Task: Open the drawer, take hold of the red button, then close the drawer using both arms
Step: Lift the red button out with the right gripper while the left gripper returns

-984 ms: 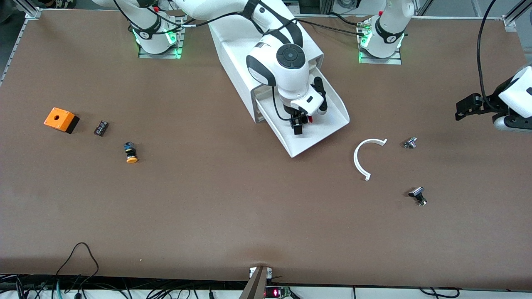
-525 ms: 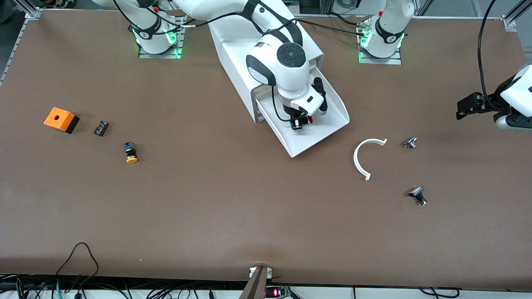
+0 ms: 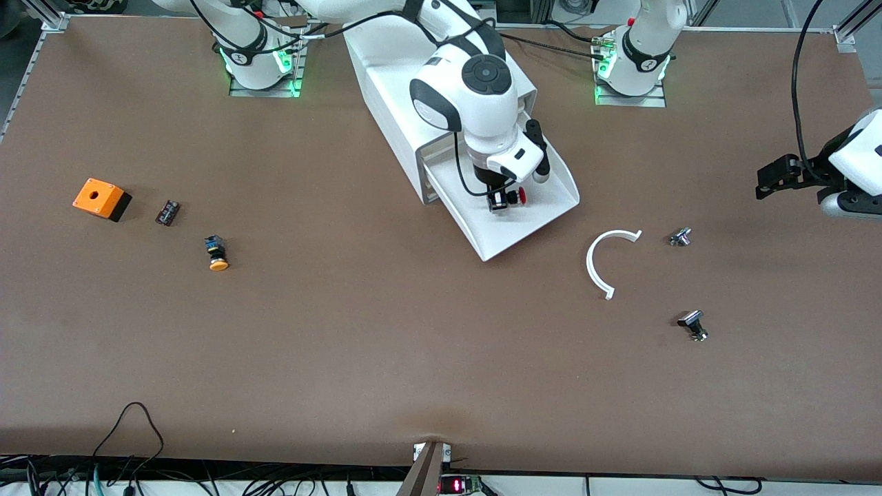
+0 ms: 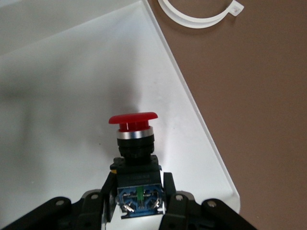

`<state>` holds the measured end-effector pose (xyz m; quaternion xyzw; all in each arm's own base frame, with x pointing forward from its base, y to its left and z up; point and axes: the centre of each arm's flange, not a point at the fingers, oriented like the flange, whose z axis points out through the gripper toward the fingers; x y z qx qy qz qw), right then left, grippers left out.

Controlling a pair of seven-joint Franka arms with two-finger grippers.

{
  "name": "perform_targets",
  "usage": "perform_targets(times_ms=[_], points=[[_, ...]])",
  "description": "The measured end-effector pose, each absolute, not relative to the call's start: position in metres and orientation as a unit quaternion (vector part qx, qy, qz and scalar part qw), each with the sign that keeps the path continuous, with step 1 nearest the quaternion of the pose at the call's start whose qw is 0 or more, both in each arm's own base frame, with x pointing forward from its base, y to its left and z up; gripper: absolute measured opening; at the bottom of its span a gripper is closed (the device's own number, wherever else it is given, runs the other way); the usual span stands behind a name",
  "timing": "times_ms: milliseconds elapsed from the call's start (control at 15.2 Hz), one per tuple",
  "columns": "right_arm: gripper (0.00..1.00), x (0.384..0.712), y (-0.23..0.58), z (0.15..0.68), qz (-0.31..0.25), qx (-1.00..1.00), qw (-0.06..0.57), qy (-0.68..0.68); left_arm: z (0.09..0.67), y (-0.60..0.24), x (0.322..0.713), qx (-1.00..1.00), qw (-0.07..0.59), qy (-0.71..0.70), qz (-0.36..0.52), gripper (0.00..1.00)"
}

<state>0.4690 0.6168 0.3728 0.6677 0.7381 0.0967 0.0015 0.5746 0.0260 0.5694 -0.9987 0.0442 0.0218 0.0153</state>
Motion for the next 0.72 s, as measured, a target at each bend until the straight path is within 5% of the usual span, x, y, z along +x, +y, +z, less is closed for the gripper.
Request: perform_targets(times_ms=[328, 721], points=[[0.41, 0.497, 0.573, 0.456, 0.121, 0.716, -0.017, 0.688, 0.541, 0.026, 0.578, -0.997, 0.011, 0.062, 0.049, 1.0], [0.41, 0.55, 0.483, 0.451, 0.091, 0.792, -0.012, 0.603, 0.479, 0.013, 0.58, -0.994, -0.009, 0.084, 0.075, 0.99]])
